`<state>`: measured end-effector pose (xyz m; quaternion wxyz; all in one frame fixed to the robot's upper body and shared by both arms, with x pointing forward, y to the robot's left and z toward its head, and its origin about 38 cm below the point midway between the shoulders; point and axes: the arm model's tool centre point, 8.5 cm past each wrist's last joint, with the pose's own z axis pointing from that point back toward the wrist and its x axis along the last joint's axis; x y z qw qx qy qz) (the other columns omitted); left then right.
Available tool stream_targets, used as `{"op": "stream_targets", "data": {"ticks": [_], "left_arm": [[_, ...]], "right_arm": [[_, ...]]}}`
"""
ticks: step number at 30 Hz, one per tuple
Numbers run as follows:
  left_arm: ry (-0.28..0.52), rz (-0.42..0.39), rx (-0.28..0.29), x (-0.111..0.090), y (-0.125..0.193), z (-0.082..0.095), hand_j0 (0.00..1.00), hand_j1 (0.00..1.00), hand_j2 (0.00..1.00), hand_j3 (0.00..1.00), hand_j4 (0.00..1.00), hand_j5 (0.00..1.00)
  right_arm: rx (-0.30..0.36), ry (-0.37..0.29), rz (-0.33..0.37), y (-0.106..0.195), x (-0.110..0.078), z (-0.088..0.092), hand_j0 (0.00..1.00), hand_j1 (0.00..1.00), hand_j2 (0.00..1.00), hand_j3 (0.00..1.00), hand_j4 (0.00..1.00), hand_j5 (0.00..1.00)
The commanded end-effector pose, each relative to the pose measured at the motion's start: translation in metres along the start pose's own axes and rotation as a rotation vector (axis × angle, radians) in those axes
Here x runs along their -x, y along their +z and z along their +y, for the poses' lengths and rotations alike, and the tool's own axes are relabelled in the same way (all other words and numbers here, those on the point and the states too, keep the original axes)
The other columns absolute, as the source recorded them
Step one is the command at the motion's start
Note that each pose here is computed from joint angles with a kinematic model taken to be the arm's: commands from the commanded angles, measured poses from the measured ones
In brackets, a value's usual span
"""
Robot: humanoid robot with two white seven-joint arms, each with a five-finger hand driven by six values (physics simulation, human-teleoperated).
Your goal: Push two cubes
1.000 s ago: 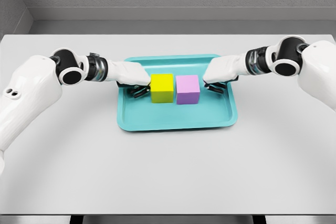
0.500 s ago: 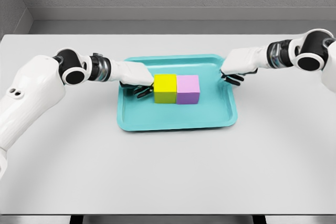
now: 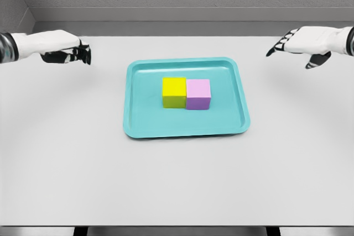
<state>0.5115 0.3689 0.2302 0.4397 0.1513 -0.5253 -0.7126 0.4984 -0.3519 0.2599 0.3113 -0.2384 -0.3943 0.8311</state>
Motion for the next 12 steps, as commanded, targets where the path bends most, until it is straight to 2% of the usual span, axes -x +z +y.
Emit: {"op": "stream_targets", "data": {"ticks": [1,12], "left_arm": [[0.144,0.060,-0.100,0.0345,0.0406,0.0045,1.00,1.00,1.00,1.00,1.00,1.00],[0.147,0.041,-0.093,0.0294,0.0315,0.0009,1.00,1.00,1.00,1.00,1.00,1.00]], "right_arm": [[0.005,-0.006,0.006,0.0028,0.0020,-0.0002,1.00,1.00,1.00,1.00,1.00,1.00],[-0.002,-0.009,0.003,0.0022,0.0009,0.0039,1.00,1.00,1.00,1.00,1.00,1.00]]}}
